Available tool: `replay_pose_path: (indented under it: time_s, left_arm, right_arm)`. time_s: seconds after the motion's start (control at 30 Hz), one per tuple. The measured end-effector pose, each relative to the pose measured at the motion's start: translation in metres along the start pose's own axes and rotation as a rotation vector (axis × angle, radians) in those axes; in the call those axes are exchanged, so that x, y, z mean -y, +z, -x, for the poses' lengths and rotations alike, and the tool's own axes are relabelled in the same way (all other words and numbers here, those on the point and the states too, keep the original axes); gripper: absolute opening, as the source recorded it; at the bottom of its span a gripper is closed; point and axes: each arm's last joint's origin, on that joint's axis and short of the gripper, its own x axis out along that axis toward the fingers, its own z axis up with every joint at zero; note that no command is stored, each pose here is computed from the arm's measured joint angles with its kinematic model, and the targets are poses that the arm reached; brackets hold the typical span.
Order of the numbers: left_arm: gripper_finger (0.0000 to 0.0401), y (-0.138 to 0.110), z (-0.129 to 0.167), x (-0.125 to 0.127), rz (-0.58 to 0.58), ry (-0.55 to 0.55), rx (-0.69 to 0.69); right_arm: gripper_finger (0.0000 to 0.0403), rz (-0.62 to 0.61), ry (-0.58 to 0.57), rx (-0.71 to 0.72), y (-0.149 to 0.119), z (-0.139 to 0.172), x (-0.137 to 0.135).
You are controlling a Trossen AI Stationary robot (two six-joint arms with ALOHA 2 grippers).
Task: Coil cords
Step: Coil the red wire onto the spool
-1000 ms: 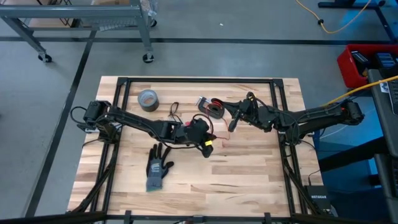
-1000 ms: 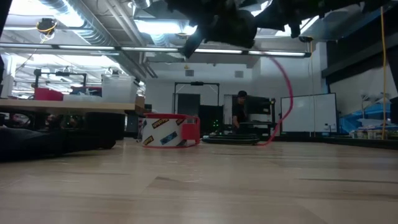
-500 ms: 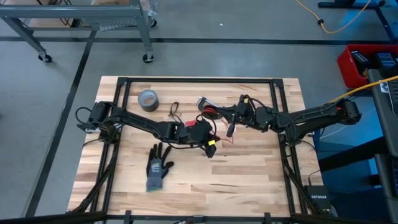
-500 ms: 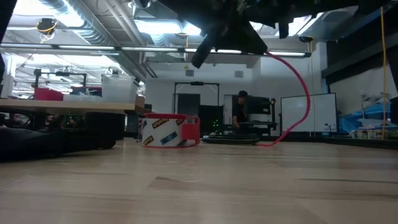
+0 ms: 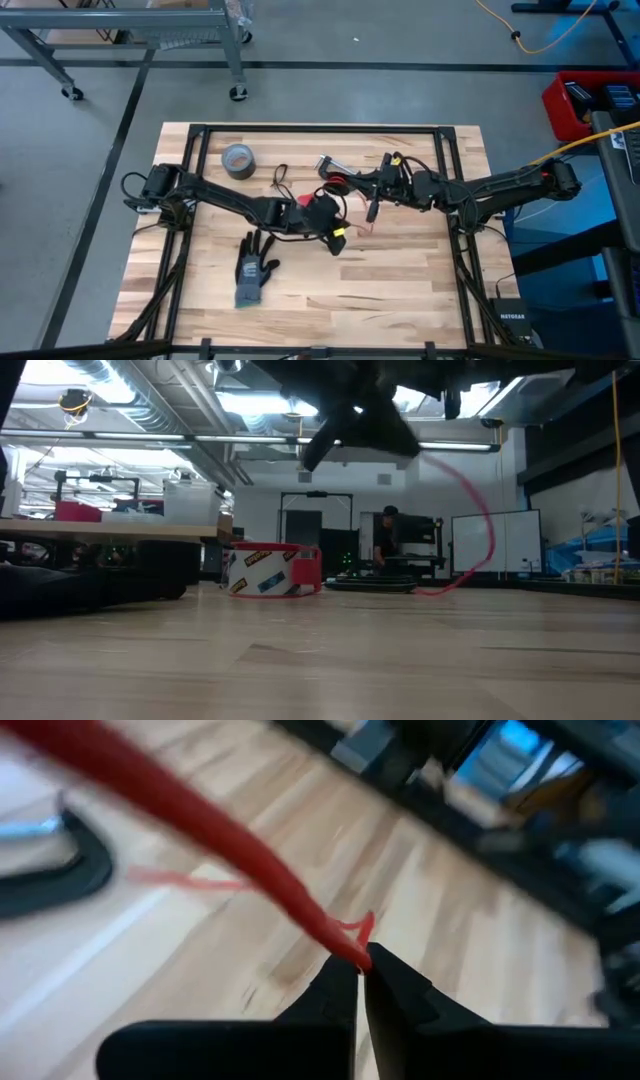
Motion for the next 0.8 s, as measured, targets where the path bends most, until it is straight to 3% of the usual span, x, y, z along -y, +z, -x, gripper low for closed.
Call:
replay_pose_path:
  time_s: [0.23, 0.57, 0.8]
  left_arm:
    - [0.0, -0.011, 0.003, -0.001, 0.002, 0.062, -0.058]
    - [0.0, 0.009, 0.003, 0.014, 0.037, -0.141, 0.088]
    - [0.0, 0.015, 0.002, 0.012, 0.077, -0.161, 0.119]
  right_arm:
    - [0.0005, 0.0, 0.004, -0.003, 0.0, 0.0, 0.0]
    - [0.0005, 0.001, 0.002, -0.016, -0.004, -0.002, -0.001]
    - [0.0005, 0.015, -0.002, -0.056, -0.008, -0.002, 0.0]
